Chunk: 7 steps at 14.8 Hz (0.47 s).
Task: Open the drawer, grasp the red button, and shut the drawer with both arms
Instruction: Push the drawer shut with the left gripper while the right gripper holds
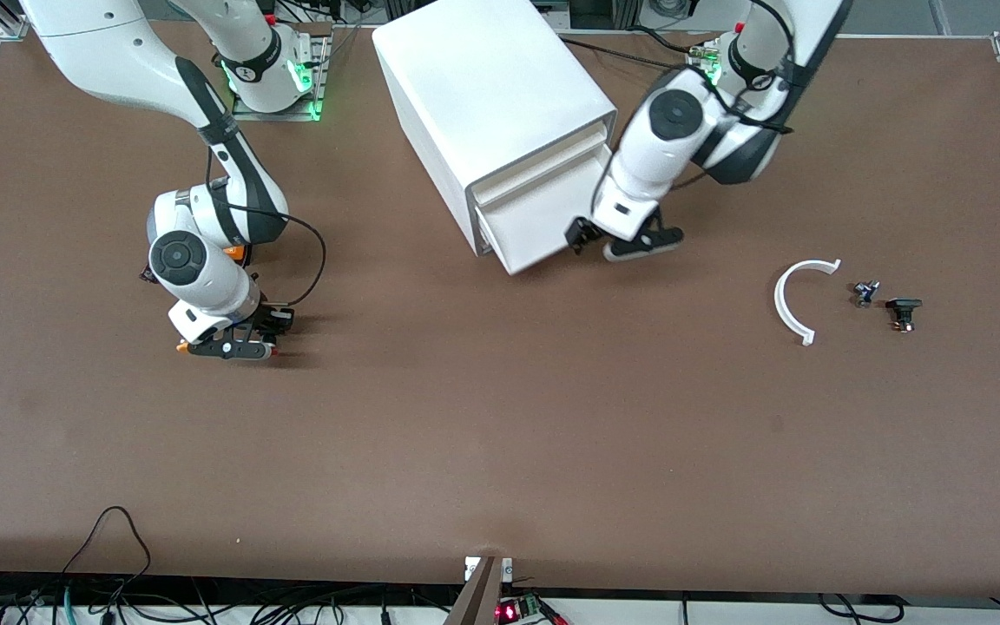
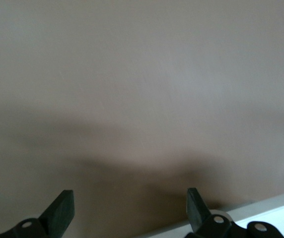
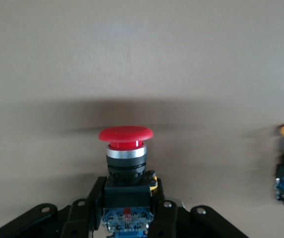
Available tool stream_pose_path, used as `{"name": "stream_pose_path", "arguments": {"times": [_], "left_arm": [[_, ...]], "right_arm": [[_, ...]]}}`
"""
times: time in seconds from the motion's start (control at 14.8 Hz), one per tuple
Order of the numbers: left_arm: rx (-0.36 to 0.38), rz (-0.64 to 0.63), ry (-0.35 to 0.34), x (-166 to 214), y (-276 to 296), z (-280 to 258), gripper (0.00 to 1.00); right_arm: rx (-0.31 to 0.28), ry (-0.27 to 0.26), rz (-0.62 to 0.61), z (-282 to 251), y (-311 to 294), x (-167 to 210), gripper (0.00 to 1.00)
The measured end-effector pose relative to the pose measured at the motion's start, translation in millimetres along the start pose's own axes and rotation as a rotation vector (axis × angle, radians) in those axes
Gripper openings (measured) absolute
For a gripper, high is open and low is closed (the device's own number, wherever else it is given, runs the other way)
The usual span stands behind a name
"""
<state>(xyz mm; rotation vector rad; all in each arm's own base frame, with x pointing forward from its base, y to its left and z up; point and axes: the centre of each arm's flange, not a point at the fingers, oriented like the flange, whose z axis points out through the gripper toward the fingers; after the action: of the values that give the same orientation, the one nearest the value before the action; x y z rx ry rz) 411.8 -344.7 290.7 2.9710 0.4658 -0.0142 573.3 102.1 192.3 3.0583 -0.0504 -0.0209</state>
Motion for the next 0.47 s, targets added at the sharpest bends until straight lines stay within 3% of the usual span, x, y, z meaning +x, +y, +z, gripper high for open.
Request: {"name": "stream_pose_path", "arguments": {"times": [0.14, 0.34, 0.41, 0.47], "left_arm": [[0.021, 0.042, -0.022, -32.9, 14.0, 0.1, 1.0], [0.035, 0.094, -0.034, -61.6, 25.3, -2.9, 1.0], [0.036, 0.096, -0.032, -62.5, 25.4, -4.0, 1.0], [0.038, 0.095, -0.032, -62.2, 24.8, -4.4, 1.0]], "right_arm": [[0.0, -0.004, 0.007, 3.1, 0.6, -3.3, 0.44], [0.005, 0.022, 0.048, -12.1, 2.4, 0.8, 0.69], [0.006, 0.031, 0.06, -21.8, 2.9, 3.1, 0.82], [0.001, 0.03, 0.071, -33.0, 3.5, 6.1, 0.87]]}}
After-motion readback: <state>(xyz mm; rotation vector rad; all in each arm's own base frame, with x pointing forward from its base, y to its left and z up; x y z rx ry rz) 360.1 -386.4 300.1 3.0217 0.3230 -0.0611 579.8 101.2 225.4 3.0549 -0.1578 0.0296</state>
